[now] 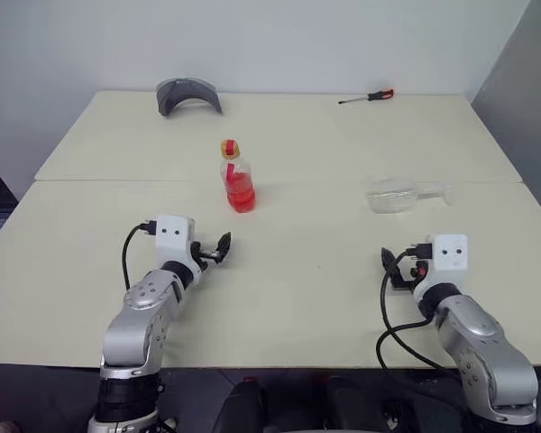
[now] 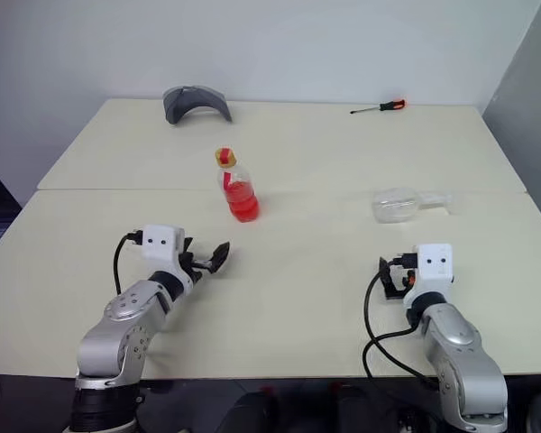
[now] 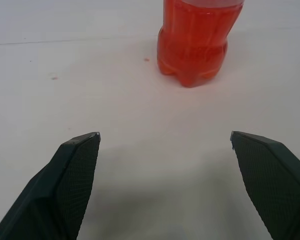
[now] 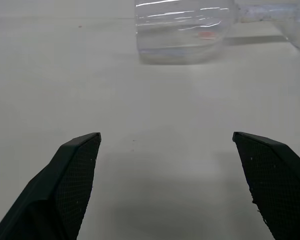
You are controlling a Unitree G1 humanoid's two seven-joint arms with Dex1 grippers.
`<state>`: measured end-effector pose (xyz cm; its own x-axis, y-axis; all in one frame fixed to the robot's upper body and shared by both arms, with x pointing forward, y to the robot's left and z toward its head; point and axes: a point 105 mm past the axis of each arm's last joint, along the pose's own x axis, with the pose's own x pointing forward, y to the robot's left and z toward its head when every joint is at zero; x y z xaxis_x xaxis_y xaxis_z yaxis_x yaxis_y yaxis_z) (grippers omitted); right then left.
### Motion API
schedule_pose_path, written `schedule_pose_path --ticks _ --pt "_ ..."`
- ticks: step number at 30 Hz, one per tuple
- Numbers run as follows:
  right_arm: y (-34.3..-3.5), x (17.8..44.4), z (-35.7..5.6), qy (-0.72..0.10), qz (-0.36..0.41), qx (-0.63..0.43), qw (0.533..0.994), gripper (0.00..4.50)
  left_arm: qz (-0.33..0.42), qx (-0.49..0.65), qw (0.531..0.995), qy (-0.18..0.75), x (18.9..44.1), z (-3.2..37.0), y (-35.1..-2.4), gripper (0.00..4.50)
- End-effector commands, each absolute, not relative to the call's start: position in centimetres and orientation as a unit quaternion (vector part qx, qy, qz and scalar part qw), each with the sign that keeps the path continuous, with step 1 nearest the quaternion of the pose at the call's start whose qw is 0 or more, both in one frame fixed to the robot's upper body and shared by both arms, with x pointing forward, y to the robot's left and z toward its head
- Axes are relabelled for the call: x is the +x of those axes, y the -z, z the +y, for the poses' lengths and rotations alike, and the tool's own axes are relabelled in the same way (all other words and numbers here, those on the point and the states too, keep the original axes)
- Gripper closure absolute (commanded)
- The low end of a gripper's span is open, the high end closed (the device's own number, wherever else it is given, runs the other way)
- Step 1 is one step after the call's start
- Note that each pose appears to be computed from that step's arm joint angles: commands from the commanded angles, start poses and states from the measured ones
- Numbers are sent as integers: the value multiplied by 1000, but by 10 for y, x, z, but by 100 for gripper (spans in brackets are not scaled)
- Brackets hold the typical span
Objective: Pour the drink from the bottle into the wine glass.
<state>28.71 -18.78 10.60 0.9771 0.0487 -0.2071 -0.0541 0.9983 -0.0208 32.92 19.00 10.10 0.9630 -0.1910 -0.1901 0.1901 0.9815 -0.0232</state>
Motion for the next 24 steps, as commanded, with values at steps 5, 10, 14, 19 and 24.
schedule_pose_path --ticks 5,10,14,19,24 --pt "-123 286 -183 -38 66 -21 997 0 65 10 994 91 328 193 -120 3" --pt "-124 287 -181 -50 62 -16 997 0 68 26 992 101 326 188 -121 3" --pt "-124 288 -181 -53 62 -16 997 0 72 22 992 97 326 189 -120 3" --pt "-124 289 -179 -60 62 -15 996 0 59 43 993 93 327 186 -124 3" --pt "-126 290 -176 -81 59 -14 995 0 50 55 993 96 325 182 -123 3"
